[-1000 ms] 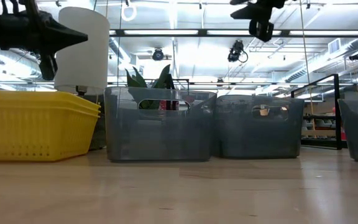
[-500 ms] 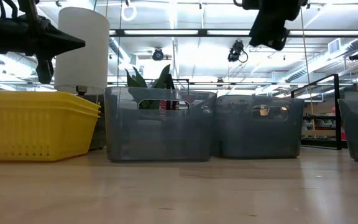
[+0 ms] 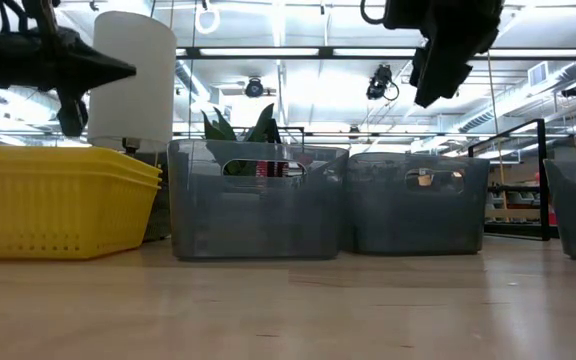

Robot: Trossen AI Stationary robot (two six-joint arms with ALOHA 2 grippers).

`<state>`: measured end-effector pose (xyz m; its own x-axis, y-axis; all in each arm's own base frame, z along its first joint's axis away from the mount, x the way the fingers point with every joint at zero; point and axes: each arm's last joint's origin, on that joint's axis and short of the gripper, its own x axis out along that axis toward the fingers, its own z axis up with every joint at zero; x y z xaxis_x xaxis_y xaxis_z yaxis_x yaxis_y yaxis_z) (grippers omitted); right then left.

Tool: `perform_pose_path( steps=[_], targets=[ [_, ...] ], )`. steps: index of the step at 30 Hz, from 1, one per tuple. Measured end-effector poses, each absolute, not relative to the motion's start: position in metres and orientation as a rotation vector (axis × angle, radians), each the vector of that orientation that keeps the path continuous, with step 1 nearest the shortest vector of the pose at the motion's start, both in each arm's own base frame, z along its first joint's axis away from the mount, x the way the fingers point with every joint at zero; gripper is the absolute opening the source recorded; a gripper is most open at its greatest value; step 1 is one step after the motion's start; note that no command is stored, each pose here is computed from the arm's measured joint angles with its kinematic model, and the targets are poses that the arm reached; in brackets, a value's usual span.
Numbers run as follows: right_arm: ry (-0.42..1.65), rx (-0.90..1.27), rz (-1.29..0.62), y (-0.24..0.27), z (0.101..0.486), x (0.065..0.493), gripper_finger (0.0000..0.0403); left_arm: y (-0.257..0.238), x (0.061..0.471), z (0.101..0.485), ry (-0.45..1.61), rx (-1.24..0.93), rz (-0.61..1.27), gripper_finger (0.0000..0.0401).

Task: Stack baskets on shelf by color
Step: Stack the left gray bin on the middle gray bin

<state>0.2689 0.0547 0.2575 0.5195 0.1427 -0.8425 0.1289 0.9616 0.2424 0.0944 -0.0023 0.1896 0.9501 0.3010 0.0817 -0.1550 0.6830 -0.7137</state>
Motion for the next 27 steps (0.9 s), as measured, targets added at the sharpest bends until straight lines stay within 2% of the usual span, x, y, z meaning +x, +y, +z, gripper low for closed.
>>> perform_pose_path(
  steps=[7, 12, 19, 27],
  targets=[
    [1.119, 0.247, 0.060, 0.057, 0.249, 0.266, 0.0125, -0.003, 0.099, 0.171, -0.161, -0.831, 0.272, 0.0001],
    [1.117, 0.217, 0.098, 0.058, 0.249, 0.266, 0.0170, -0.003, 0.099, 0.170, -0.152, -0.800, 0.273, 0.0001],
    [1.099, 0.058, 0.083, 0.058, 0.249, 0.266, 0.0231, -0.003, 0.099, 0.169, -0.141, -0.792, 0.276, 0.0018],
    [1.096, 0.046, 0.058, 0.062, 0.249, 0.265, 0.0234, -0.004, 0.099, 0.170, -0.144, -0.794, 0.272, 0.0019]
  ],
)
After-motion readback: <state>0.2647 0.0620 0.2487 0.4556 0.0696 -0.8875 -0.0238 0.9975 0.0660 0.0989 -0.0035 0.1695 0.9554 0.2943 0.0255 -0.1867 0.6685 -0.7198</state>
